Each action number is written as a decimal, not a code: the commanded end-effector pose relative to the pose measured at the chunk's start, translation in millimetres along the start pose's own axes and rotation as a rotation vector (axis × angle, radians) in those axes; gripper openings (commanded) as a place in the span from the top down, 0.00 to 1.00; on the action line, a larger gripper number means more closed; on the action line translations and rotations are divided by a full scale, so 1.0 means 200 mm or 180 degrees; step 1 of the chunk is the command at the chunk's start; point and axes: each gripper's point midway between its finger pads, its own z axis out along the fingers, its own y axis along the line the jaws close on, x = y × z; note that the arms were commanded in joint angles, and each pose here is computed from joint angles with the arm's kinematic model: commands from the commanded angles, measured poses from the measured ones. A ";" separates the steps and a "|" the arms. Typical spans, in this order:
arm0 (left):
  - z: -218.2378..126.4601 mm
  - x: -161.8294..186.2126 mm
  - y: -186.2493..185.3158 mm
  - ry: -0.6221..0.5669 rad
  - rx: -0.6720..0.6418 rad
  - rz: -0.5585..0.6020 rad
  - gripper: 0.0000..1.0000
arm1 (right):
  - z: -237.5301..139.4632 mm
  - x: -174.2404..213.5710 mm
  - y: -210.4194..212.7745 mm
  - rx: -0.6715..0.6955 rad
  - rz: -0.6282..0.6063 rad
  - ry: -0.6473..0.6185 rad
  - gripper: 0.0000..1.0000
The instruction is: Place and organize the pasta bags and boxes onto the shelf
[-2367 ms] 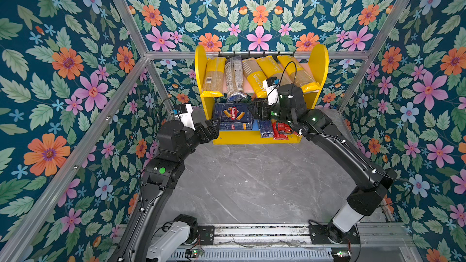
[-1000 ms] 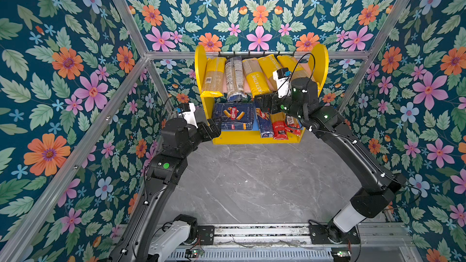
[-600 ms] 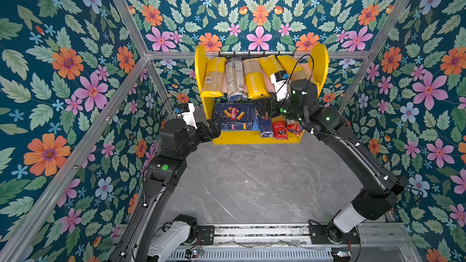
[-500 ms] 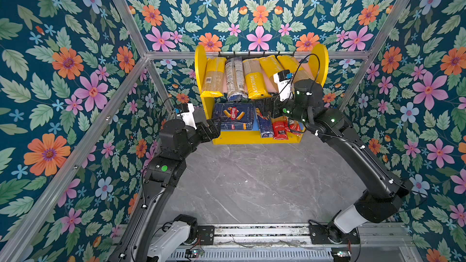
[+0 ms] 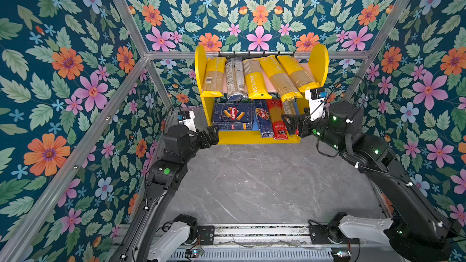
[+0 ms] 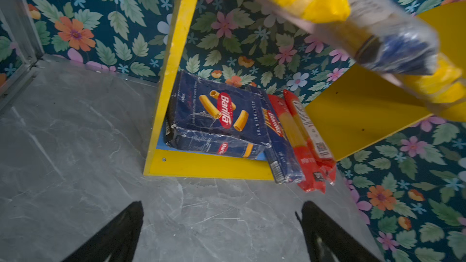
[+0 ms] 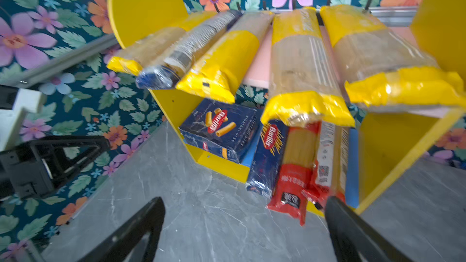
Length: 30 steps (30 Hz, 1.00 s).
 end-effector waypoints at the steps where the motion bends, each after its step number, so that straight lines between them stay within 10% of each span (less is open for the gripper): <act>1: 0.02 0.02 0.13 -0.0139 -0.0364 0.0159 0.00 | -0.01 0.21 -0.17 0.0505 0.0088 0.0268 0.01; 12: 0.17 0.24 0.40 -0.0241 -0.0959 0.0236 0.01 | 0.01 0.97 -0.52 0.1322 0.0488 0.0988 0.01; 23: 0.22 0.44 0.67 -0.0417 -0.1565 0.0191 0.01 | -0.03 1.35 -1.01 0.2067 0.1484 0.0991 0.01; 30: 0.31 0.59 0.80 -0.0385 -0.1820 0.0456 0.01 | 0.05 1.44 -1.10 0.2125 0.1267 0.0982 0.01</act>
